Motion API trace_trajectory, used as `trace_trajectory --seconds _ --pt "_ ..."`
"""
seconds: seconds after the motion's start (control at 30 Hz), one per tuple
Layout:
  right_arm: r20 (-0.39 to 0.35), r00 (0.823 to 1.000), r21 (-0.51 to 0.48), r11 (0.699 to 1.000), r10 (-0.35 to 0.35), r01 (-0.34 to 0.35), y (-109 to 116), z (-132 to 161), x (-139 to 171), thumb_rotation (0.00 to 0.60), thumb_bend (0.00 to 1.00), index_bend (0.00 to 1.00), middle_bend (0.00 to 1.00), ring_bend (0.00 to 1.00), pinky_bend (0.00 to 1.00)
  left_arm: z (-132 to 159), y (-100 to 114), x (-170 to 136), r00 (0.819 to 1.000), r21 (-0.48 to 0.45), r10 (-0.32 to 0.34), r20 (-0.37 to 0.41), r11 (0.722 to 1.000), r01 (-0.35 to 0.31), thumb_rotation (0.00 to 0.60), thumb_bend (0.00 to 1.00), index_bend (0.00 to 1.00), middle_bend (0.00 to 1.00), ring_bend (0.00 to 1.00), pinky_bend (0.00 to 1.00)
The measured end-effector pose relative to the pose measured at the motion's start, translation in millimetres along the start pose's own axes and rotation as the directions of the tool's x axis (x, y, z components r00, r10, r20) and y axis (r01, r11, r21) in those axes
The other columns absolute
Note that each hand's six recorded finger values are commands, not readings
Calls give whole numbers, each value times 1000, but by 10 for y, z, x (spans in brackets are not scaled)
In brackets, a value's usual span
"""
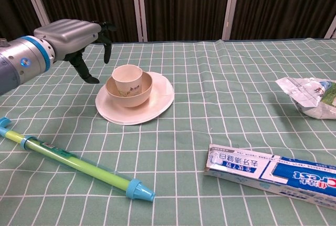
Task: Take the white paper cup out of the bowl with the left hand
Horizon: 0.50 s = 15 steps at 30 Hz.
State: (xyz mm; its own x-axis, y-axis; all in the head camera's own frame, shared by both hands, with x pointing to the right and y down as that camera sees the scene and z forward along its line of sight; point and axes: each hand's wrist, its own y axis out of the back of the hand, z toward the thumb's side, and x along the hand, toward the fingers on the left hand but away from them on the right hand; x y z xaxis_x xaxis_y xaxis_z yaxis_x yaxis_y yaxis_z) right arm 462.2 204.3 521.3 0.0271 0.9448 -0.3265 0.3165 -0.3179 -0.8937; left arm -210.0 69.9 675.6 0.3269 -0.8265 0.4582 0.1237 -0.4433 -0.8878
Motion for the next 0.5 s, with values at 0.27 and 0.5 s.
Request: trace_trajectory --seconds 0.27,0.5 --pt "16 1000 -22 1000 -7 7 41 -61 -20 600 91 30 0 0 0 264 -132 193 999 -2 -26 26 1000 26 600 235 536 0 0 0" --pt "23 1000 -34 999 -12 13 65 -96 -33 600 92 31 0 0 0 462 -217 319 998 12 -41 44 999 40 600 328 552 0 0 0"
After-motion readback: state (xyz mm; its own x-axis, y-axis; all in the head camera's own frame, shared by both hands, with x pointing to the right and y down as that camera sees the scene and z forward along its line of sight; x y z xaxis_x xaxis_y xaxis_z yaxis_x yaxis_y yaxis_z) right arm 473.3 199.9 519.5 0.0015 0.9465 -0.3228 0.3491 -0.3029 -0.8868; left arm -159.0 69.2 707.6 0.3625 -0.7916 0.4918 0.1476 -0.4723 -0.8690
